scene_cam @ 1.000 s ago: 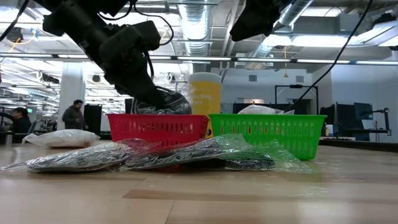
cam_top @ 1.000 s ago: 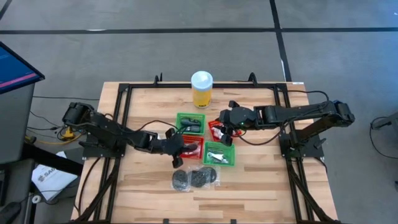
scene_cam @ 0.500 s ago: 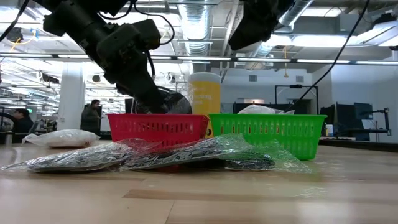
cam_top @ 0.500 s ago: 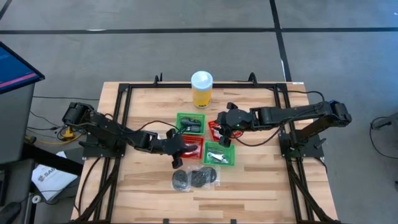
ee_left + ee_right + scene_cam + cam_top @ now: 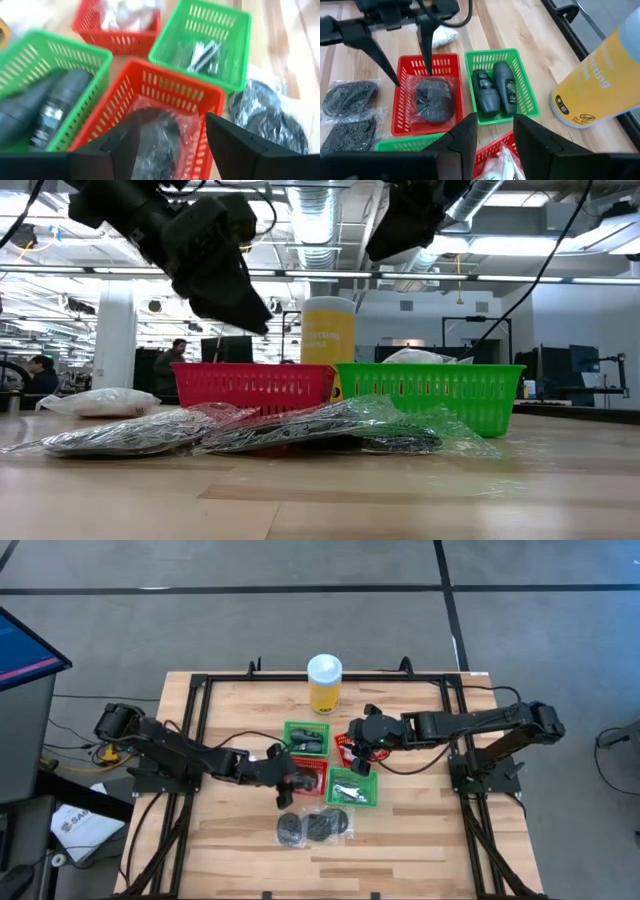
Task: Pick & Place Travel size toiletries
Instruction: Put the hairbrush into the left red bin, then put the cotton pack into the right red bin
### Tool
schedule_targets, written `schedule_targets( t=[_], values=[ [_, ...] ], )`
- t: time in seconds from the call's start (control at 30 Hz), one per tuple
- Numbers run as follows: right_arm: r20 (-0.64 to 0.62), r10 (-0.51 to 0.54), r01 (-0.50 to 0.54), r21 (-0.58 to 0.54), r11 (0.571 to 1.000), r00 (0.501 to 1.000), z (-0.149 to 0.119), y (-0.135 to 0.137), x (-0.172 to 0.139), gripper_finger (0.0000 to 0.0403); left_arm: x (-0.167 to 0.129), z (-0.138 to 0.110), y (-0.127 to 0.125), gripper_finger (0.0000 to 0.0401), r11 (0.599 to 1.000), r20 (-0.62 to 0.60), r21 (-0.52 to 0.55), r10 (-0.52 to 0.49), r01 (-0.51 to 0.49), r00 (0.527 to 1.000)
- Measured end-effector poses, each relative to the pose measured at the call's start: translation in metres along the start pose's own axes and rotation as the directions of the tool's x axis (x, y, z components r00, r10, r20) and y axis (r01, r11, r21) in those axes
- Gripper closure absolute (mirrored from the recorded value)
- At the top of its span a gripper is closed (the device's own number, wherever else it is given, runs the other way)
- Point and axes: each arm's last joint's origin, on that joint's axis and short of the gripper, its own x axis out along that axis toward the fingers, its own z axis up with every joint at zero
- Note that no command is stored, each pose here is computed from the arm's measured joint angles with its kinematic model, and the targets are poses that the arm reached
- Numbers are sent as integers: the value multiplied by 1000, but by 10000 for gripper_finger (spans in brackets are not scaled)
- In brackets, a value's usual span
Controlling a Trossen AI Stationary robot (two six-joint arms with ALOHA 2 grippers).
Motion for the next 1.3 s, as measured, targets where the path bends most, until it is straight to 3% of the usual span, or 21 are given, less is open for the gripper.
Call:
schedule_targets(
  t=[0.33,0.5,0.8,1.07,1.3],
  values=[
    [1,1,-1,0,1000,1000,0,0,0,286,-26,18,5,202,1000,103,5,11,-12,995],
    [1,3,-3,-2,1000,1000,0,1,0,286,-35,8,12,215,998,-16,28,53,-53,998],
    [0,3,-3,-2,1000,1000,0,1,0,286,-62,-5,28,228,988,-183,-67,126,-141,975],
    [1,3,-3,-2,1000,1000,0,1,0,286,-75,-18,39,234,969,-315,-61,208,-239,926],
    [0,3,-3,20,1000,1000,0,1,0,286,-76,-20,41,235,955,-309,-66,257,-290,916]
  ],
)
